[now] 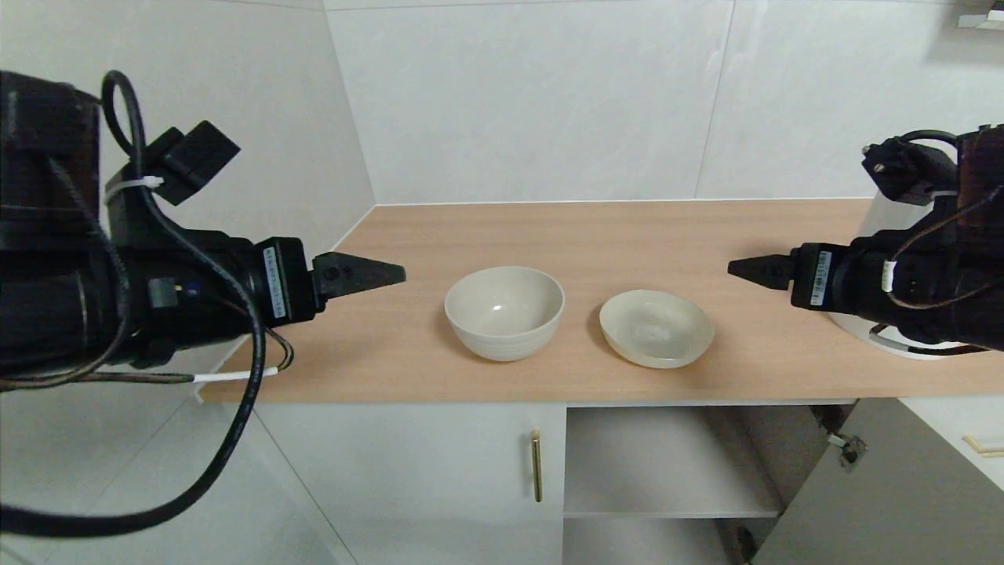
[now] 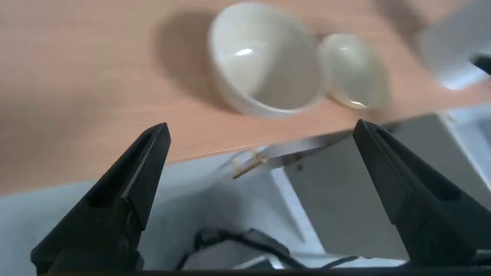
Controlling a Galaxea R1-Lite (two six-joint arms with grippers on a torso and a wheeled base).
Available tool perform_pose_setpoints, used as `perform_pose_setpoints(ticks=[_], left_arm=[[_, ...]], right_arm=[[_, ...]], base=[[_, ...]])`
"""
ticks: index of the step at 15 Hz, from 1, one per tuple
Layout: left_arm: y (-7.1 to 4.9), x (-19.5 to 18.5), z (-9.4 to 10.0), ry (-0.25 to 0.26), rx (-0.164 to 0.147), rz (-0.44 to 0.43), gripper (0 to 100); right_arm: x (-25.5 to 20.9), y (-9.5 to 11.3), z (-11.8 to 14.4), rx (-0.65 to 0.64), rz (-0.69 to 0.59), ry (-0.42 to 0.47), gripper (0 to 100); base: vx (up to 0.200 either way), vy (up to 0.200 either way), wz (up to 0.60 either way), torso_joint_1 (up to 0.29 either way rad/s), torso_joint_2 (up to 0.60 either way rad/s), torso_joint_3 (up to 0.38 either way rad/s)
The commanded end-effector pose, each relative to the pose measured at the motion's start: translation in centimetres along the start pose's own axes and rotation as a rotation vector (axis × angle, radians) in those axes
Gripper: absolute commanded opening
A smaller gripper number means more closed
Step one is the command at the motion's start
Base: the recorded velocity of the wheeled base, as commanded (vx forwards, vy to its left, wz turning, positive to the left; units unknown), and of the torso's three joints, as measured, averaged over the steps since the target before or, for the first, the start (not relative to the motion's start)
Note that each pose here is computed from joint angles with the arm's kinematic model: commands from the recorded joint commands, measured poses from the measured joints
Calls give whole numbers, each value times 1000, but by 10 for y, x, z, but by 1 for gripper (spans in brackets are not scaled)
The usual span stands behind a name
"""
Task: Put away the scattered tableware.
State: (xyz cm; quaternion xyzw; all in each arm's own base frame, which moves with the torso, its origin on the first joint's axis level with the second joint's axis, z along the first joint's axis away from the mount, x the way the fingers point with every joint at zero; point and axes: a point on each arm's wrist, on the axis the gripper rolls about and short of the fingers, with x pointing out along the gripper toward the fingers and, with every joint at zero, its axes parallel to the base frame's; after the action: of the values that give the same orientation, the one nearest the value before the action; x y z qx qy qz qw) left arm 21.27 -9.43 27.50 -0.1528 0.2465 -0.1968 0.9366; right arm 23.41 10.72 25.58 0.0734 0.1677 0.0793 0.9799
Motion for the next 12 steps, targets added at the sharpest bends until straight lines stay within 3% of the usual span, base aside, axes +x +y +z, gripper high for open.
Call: perform_pose_setpoints(ticks=[1,2,3,4,7,12], left_arm=[[4,44,-2,86,-50,66,100],[1,75,-4,63,-129,103,100],[-5,96,-4,5,-185,143,100],[-9,111,-5,-40,-208,185,100],[-12,128,-13,-23,-199,226,100],[-4,153,-28,28,-191,275,100]], right_arm=[[13,9,-10,-21,-4,39,100],[12,11,-12,-27,-9,43,100],[11,10,-12,-27,-9,43,100],[11,10,-13,-27,-9,43,100],[11,10,-13,-27,-9,43,100],[11,9,-14,-32,-10,47,100]], base=[[0,0,0,0,0,0],[0,0,0,0,0,0],[0,0,0,0,0,0],[0,0,0,0,0,0],[0,0,0,0,0,0],[0,0,0,0,0,0]])
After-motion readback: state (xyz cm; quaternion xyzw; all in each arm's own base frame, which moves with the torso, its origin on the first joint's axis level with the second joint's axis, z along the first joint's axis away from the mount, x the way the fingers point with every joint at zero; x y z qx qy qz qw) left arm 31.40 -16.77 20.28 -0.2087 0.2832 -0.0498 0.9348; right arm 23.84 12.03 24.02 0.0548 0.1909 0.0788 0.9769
